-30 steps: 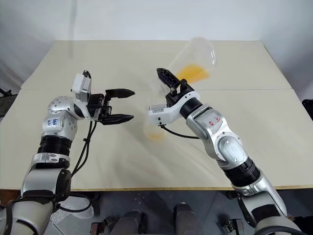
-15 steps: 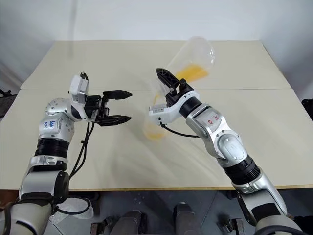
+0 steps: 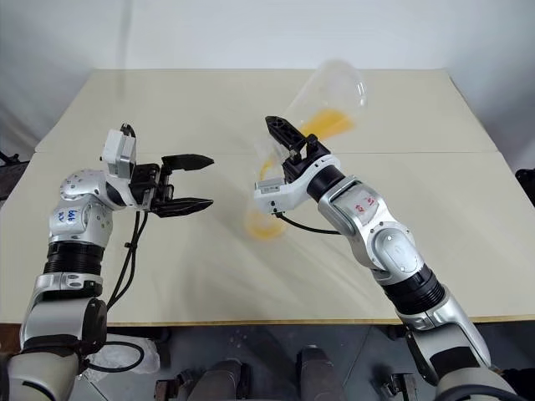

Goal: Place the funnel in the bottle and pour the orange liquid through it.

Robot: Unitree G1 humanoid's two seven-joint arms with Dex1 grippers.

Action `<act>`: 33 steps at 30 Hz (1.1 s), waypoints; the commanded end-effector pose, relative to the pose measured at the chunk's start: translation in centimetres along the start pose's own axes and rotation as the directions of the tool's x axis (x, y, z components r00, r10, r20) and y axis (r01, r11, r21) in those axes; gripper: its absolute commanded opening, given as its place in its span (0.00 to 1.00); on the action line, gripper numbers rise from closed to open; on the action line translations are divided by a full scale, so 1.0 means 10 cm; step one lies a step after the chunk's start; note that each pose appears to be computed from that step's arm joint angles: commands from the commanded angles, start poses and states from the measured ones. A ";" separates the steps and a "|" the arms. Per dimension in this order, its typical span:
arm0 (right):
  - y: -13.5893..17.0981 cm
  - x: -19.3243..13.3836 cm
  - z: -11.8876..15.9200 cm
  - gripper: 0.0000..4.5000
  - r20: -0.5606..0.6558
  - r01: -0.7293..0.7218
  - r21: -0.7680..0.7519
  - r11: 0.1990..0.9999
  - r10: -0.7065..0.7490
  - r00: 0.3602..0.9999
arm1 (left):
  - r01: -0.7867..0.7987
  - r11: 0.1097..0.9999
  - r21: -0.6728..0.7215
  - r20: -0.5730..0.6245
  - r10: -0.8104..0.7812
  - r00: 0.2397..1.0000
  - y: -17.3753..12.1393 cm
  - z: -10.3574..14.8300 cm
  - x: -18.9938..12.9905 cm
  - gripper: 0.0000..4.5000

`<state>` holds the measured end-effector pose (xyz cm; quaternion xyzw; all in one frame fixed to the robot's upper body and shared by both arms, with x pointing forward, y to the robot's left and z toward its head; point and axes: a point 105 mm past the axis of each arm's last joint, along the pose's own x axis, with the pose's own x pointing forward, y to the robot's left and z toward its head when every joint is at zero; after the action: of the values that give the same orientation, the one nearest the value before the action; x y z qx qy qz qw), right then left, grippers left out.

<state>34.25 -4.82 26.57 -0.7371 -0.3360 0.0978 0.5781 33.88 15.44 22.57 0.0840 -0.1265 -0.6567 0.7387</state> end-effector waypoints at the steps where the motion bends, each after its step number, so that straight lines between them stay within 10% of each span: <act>1: -0.23 -0.02 -0.08 0.55 -0.015 0.087 -0.032 0.996 -0.087 0.996 | 0.001 0.999 0.036 0.020 -0.002 1.000 -0.01 0.11 -0.02 1.00; 33: -0.21 -0.02 -0.08 0.55 -0.003 0.079 -0.030 0.996 -0.079 0.997 | -0.019 0.999 0.033 -0.005 0.019 1.000 -0.02 0.12 -0.10 1.00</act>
<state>34.41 -5.03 26.62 -0.7417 -0.3389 0.1002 0.5701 33.57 16.04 22.32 0.0800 -0.1129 -0.6528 0.7448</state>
